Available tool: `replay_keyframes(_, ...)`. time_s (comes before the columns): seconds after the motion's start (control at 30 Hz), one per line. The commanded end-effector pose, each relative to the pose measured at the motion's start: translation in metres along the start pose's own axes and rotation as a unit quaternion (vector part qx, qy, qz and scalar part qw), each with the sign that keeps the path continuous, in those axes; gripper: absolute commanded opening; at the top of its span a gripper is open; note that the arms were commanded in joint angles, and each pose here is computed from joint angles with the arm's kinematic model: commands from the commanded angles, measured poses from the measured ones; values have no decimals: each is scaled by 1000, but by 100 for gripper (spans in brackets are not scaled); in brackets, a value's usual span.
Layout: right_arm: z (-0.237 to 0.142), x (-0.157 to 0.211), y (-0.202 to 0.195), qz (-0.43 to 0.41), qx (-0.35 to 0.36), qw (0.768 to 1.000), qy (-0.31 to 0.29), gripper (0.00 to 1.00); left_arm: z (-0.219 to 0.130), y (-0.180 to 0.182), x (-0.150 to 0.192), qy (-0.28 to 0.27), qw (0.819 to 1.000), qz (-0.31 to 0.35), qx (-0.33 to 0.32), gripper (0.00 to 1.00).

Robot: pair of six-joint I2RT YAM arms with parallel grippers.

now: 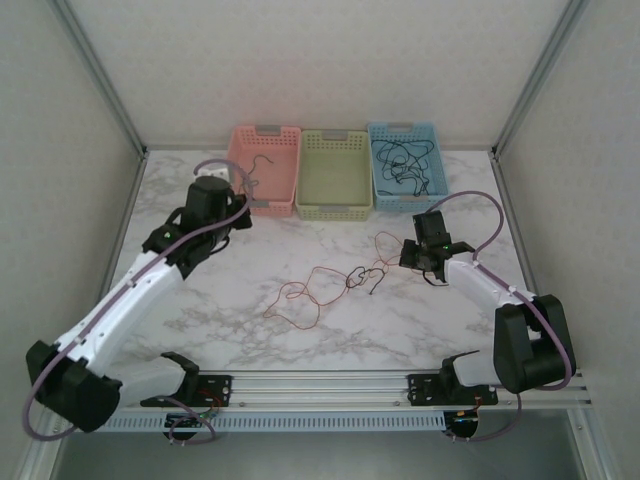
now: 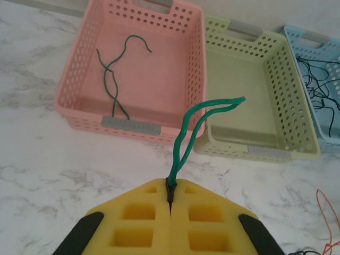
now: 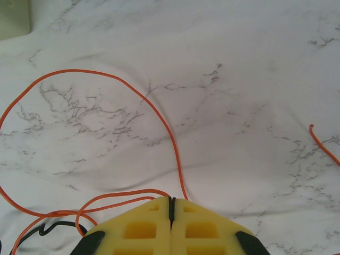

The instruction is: Untangle the cables

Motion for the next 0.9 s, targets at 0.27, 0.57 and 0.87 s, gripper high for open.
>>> replay_keyframes(0.27, -5, -3, 5, -2, -12, 1000, 1, 0, 74, 21, -44, 5, 998, -65, 5, 0)
replay_keyframes(0.57, -6, -3, 6, -3, -13, 1000, 5, 0, 136, 33, -57, 39, 996, -75, -12, 1)
replay_keyframes(0.87, -6, -2, 4, -4, -9, 1000, 4, 0, 210, 48, -42, 108, 991, -73, -4, 18)
Point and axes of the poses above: each hand's point on the last joint's axis, 136 mm out from that joint toward the fingers, its own z axis out along the fingers, its own y axis along the line the jaws close on, x = y × z, the point moved 9 cm from there along -z, back along the fingers, and after that the axes turned 14 degrees about z, right-handed, at the moved point
